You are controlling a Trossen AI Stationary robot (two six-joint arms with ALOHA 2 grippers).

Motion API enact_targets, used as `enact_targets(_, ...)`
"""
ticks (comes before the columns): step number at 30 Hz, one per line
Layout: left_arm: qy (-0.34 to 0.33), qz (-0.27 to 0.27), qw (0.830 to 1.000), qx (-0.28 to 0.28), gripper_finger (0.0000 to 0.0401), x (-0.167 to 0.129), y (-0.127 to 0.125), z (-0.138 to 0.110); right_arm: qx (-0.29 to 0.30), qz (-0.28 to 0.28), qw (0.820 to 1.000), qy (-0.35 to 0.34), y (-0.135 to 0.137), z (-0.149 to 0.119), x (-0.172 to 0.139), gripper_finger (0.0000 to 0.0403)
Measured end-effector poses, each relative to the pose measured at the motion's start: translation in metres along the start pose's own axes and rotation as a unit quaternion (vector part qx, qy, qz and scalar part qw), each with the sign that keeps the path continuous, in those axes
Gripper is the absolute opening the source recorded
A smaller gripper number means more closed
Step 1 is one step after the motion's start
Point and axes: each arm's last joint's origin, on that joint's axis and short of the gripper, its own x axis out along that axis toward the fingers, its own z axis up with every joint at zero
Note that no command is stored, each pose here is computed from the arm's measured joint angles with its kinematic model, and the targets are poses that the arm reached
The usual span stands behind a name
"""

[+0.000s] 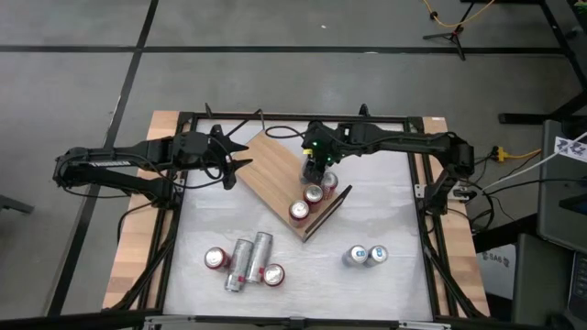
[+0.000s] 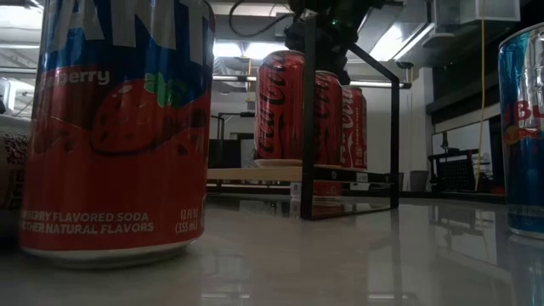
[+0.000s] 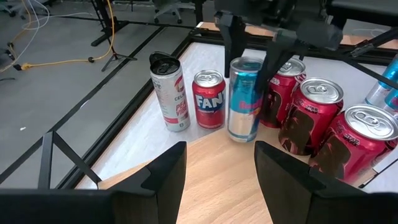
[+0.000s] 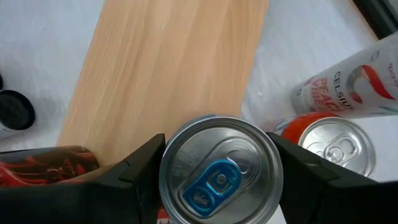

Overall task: Place canned beverage on shelf
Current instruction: Put the top left blue soda can on the shelf

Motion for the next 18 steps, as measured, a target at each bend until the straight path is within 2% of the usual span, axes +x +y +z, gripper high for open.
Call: enact_targets(18,-0.001,0.0,1.0,0.001,0.0181,0.0,0.0,0.0001,-0.002,-0.001,1.0,0.005,0.001,0.0014,0.0099,0.023)
